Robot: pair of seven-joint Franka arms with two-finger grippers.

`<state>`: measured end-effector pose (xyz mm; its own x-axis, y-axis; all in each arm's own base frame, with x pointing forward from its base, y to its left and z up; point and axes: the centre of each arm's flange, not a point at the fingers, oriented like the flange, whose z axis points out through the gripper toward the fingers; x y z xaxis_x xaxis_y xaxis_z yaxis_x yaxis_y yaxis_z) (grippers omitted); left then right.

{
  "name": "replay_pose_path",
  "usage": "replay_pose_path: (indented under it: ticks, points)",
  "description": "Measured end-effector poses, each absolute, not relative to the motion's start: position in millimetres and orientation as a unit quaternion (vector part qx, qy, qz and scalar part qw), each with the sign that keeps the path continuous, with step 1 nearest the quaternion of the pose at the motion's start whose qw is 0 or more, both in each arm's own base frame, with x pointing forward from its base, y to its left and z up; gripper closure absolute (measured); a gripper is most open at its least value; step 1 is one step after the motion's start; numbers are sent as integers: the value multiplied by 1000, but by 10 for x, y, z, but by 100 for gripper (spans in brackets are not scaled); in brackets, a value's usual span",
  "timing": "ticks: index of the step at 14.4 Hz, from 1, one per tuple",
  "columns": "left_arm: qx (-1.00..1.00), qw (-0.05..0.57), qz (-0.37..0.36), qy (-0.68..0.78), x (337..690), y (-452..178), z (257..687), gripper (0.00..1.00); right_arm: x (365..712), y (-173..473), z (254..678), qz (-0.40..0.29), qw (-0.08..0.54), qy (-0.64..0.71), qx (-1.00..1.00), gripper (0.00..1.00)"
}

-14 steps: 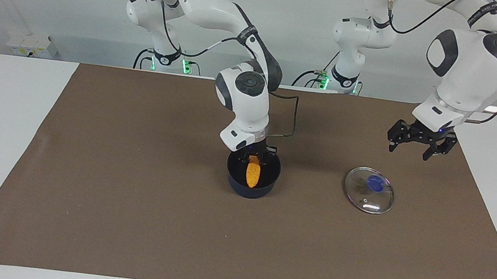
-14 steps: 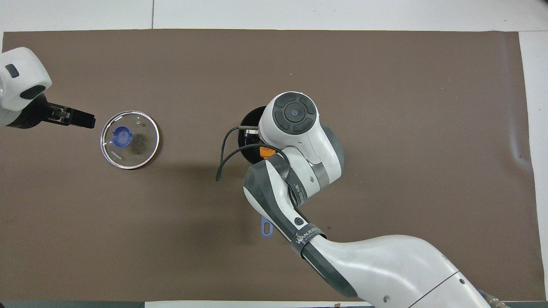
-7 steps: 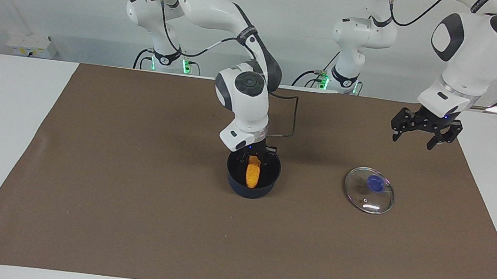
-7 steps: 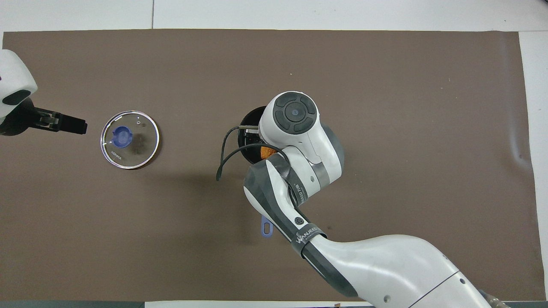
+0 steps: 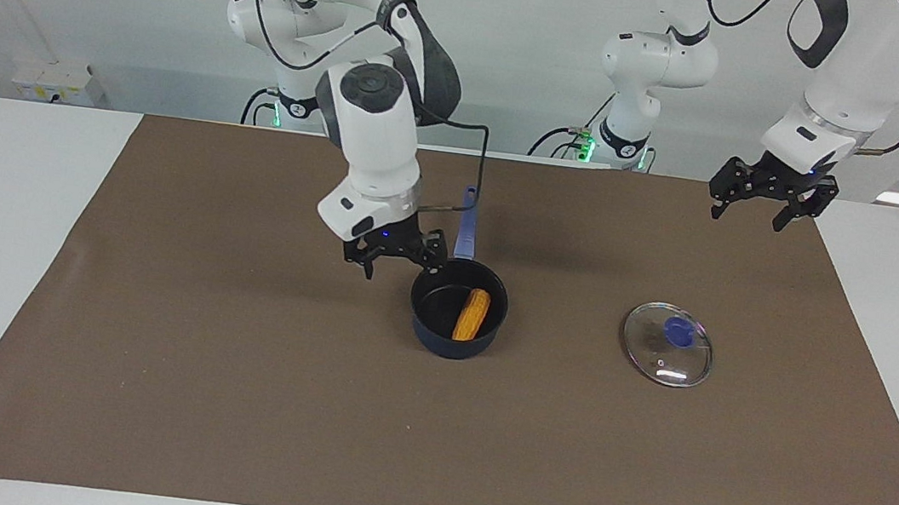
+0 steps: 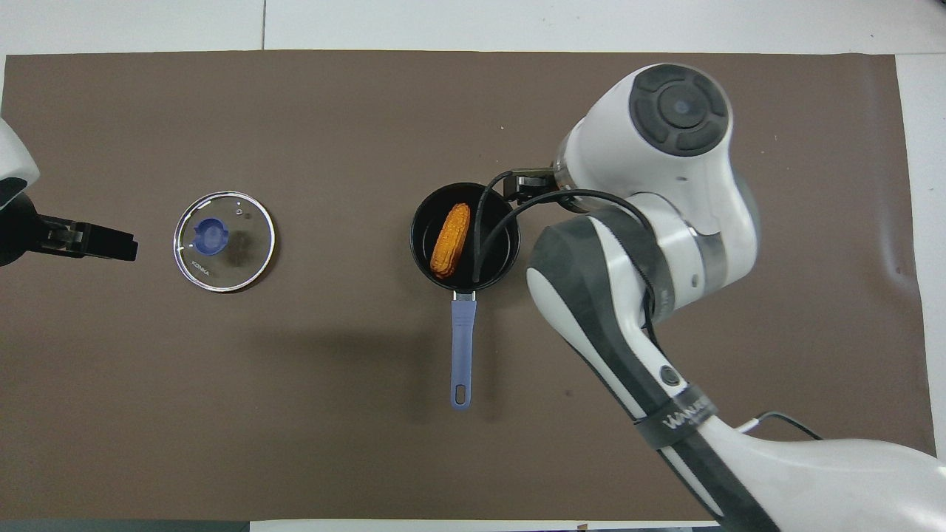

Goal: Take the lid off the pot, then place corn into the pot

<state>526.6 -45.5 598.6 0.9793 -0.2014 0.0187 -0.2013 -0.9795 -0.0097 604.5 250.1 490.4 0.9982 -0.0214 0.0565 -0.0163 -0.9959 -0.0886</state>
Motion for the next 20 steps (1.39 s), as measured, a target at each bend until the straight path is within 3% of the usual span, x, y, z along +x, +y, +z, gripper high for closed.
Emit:
replay_pose_path:
  ticks: [6,11,20]
  points:
    - [-996,-12,-18,88,5248,-394,6097,0,5804,1528,5556,24,24,18,-999,0]
    - [-997,-24,-4,77,5224,-275,6074,0,5411,681,6206,33,5,10,-999,0]
    - [-996,-22,-7,84,5220,-341,6116,0,5338,346,6208,46,-6,12,-999,0]
